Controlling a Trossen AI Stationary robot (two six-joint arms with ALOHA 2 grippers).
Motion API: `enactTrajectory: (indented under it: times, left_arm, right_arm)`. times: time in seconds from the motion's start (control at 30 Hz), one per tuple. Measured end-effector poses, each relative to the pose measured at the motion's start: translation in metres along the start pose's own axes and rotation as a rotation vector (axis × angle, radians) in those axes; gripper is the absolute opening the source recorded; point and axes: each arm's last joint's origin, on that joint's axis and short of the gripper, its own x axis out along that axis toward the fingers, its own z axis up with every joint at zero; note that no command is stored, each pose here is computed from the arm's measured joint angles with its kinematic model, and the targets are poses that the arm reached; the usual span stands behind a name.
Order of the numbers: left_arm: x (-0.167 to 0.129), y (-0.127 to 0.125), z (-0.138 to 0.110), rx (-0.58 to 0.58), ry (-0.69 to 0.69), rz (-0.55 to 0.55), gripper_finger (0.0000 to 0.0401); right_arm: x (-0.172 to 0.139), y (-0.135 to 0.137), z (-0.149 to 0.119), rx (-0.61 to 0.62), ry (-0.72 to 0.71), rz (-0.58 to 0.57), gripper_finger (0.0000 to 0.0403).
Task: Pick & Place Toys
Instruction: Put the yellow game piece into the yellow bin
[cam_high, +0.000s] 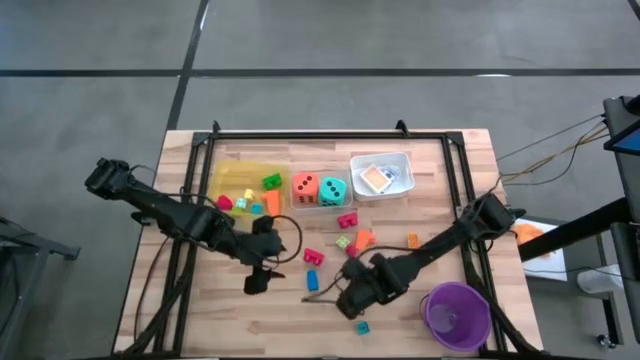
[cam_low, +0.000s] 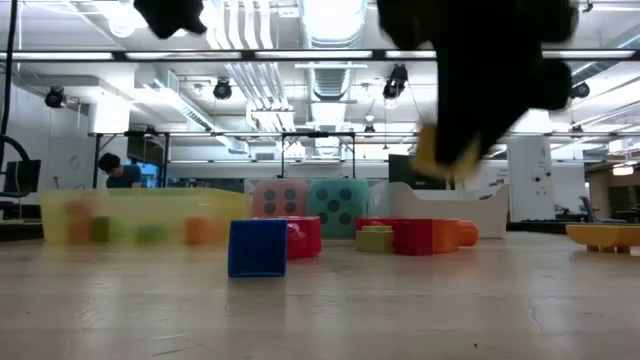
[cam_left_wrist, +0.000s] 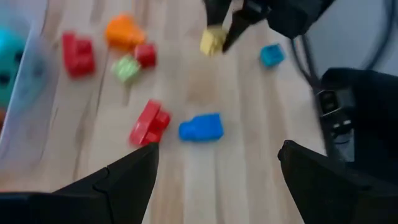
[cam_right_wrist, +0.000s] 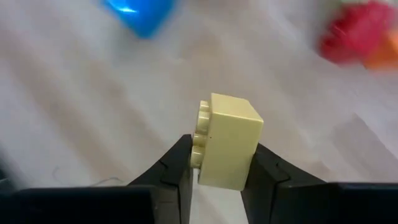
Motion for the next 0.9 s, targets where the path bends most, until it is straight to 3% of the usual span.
enactTrajectory:
  times: [0.17, 0.37, 0.6, 0.9]
  left_arm:
    - [-0.001, -0.011, 0.010, -0.003, -0.118, -0.068, 0.0330]
    - [0.002, -0.019, 0.022, -0.252, -0.230, -0.164, 0.0330]
    - [0.011, -0.039, 0.028, -0.165, -0.288, -0.310, 0.0330]
    - [0.011, -0.042, 0.031, -0.015, -0.377, -0.253, 0.0330]
  right_arm:
    - [-0.040, 0.033, -0.002, -0.189, -0.116, 0.124, 0.0087]
    - [-0.091, 0.061, 0.001, -0.402, -0.334, 0.202, 0.0087]
    - [-0.127, 0.072, 0.017, -0.485, -0.427, 0.266, 0.0087]
    - [-0.129, 0.073, 0.038, -0.494, -0.428, 0.332, 0.0087]
